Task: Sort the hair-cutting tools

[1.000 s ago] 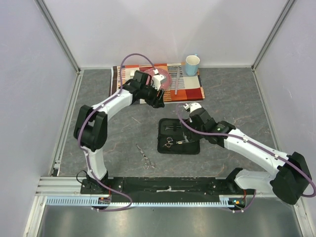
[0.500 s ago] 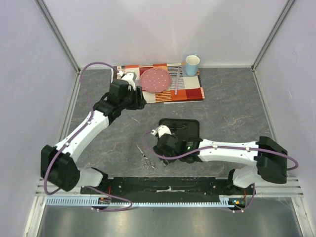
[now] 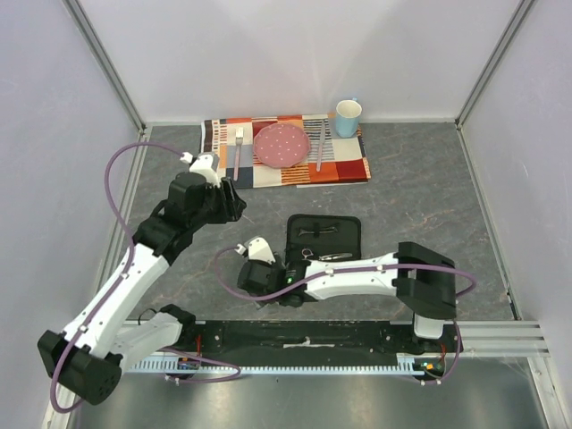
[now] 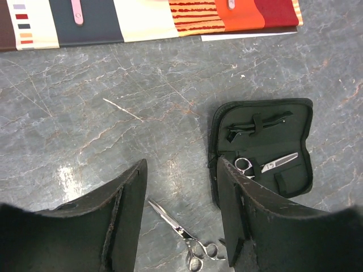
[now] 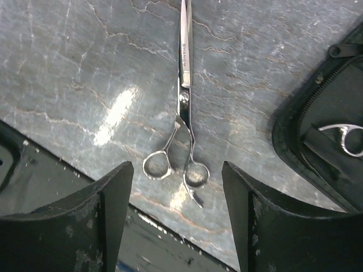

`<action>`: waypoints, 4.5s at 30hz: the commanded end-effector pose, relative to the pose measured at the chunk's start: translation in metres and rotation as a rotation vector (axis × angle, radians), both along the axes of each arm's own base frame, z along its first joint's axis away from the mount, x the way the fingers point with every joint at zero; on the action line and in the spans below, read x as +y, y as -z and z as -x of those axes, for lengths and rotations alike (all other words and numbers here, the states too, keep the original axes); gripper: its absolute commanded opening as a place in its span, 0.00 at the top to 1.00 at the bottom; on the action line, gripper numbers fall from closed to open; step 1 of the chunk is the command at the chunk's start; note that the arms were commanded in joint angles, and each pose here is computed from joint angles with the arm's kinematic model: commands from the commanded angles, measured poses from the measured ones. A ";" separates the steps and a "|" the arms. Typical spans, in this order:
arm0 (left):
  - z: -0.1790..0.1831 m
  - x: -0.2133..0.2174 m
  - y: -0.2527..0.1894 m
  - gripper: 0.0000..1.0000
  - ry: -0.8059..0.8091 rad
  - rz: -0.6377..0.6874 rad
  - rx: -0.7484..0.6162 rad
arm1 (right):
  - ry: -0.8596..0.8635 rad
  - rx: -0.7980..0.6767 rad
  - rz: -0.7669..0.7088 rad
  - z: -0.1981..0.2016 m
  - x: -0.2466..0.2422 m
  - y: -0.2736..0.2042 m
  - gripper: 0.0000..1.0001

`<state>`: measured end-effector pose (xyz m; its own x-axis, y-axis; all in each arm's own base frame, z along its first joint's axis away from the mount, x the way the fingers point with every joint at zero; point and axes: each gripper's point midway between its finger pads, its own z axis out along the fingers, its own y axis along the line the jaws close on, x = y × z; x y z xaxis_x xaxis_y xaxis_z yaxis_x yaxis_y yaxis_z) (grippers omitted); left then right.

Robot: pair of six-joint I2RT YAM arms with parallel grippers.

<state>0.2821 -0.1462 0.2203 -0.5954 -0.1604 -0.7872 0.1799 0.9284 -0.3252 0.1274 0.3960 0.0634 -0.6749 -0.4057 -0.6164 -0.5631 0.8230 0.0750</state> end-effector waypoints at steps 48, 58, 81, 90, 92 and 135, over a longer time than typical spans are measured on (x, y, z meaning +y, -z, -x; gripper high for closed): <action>0.003 -0.003 0.006 0.44 0.021 0.032 -0.027 | 0.016 -0.173 0.092 -0.040 -0.044 -0.059 1.00; -0.016 -0.039 0.040 0.47 0.097 0.119 0.053 | 0.162 -0.201 0.193 -0.053 -0.150 -0.070 1.00; -0.050 -0.132 0.153 0.98 0.217 0.212 0.310 | 0.464 -0.170 0.257 -0.099 -0.255 -0.063 1.00; -0.075 -0.156 0.163 0.98 0.251 0.250 0.306 | 0.463 -0.112 0.281 -0.090 -0.265 -0.044 1.00; -0.087 -0.165 0.152 0.98 0.271 0.271 0.270 | 0.453 -0.096 0.274 -0.087 -0.264 -0.041 1.00; -0.060 -0.150 0.092 0.98 0.357 0.217 0.207 | 0.037 0.248 0.300 -0.013 -0.217 0.009 0.79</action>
